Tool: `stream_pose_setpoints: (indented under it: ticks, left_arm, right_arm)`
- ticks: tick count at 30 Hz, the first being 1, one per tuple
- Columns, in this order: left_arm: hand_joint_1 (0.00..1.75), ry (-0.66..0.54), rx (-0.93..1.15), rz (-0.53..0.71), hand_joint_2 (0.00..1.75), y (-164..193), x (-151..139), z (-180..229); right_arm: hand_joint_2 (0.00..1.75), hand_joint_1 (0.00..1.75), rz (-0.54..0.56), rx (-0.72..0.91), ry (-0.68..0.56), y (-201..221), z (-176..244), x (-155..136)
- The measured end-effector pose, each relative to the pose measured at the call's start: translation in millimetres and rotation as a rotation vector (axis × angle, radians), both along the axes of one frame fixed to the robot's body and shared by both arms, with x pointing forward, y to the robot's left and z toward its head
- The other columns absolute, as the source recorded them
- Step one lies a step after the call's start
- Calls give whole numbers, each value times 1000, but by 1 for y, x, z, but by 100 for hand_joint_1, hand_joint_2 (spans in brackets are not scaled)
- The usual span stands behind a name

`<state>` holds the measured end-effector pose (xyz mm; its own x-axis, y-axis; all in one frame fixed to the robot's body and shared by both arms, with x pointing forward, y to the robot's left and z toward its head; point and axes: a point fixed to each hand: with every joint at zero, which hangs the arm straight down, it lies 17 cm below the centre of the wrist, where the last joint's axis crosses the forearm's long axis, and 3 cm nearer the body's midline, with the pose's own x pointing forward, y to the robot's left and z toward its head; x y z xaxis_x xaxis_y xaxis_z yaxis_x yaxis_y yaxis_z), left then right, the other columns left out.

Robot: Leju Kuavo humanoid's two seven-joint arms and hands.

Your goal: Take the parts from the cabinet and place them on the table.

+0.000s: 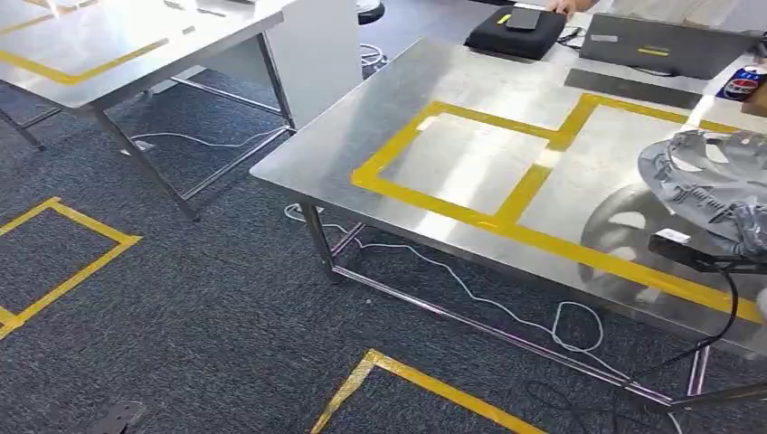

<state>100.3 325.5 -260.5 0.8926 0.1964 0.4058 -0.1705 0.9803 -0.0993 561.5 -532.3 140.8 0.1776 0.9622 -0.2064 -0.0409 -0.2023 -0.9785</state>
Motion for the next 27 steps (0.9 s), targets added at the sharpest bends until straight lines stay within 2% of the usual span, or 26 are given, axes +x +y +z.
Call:
stream_pose_setpoints:
  ticks: [11, 13, 15, 16, 17, 20, 24, 27]
  left_arm:
    - [0, -12, -5, -4, 175, -1, 1, 1]
    - [0, -4, -8, -60, 175, -7, -2, 1]
    - [0, 32, 11, -206, 175, -58, -10, -6]
    - [0, 37, 37, -239, 175, -80, -7, -8]
    - [0, 28, 11, -259, 175, -115, -2, -5]
    - [0, -13, -99, -284, 175, -167, 5, 7]
    - [0, -26, -100, -287, 175, -138, 4, 5]
    - [0, -27, -99, -291, 175, -135, 4, 5]
  right_arm:
    - [0, 175, -8, 51, 47, -5, -19, -7]
    - [0, 175, -4, 56, 57, -5, -24, -9]
    - [0, 175, -21, 45, 66, 0, -33, -11]
    - [0, 175, -27, 41, 69, 4, -38, -13]
    - [0, 175, -21, 41, 75, 11, -45, -14]
    - [0, 175, 19, 43, 81, 26, -53, -14]
    - [0, 175, 37, 38, 90, 32, -55, -13]
    - [0, 175, 48, 33, 95, 39, -56, -10]
